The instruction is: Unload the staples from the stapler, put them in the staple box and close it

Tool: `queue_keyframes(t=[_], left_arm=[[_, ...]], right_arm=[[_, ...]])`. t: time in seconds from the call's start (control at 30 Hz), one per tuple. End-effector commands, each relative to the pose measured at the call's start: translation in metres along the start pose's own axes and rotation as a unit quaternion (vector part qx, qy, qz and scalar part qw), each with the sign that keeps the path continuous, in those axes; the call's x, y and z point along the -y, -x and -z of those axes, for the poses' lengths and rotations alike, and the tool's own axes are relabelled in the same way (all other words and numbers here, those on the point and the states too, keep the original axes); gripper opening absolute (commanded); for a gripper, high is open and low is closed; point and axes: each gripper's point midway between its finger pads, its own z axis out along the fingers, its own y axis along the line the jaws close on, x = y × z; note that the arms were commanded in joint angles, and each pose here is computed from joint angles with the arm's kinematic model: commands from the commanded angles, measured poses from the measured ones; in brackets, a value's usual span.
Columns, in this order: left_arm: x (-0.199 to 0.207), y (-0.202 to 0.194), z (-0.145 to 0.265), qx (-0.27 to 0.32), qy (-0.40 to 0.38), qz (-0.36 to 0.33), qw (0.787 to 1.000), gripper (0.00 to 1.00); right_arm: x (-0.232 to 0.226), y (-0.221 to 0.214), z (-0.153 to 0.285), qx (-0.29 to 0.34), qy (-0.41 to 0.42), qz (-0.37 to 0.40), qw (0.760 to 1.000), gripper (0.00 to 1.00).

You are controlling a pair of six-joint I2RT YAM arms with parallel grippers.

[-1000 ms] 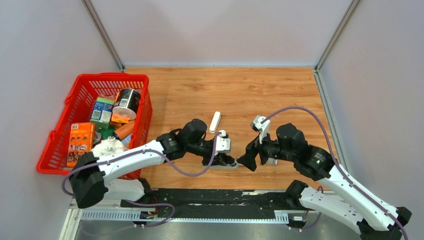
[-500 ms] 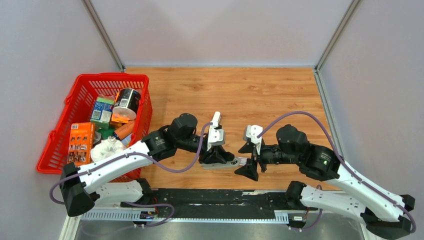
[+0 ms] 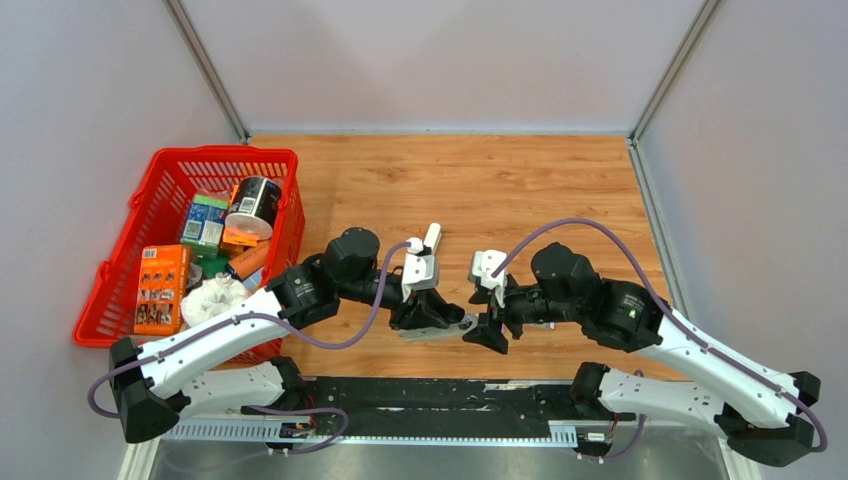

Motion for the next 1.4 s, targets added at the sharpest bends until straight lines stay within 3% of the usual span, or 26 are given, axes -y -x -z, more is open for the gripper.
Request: queue_keyframes(t=[0.0,0.2,0.5,0.83,1.13,1.37], left_arm=[[0.01,0.025,0.005,0.037,-0.019,-0.023,0.999,0.0],[0.012,0.027,0.005,0.04,-0.026,-0.027,0.999,0.0],[0.018,0.036,0.009,0.053,-0.034,-0.032,0.998,0.0],[0.022,0.073,0.026,0.128,-0.007,-0.052,0.99,0.0],[0.018,0.107,0.047,0.201,0.046,-0.079,0.975,0.0],[0.016,0.133,0.068,0.278,0.085,-0.089,0.953,0.0]], right_arm=[[-0.003,0.024,0.004,0.028,0.003,0.028,0.999,0.65],[-0.006,0.023,-0.003,0.02,0.008,0.033,0.999,0.54],[-0.007,0.021,-0.01,0.015,0.008,0.035,0.999,0.28],[-0.015,0.003,-0.015,0.017,0.018,0.018,1.0,0.03],[-0.02,-0.017,-0.017,0.036,0.016,-0.022,0.999,0.0],[-0.014,-0.012,-0.035,0.09,0.0,-0.074,0.993,0.0]])
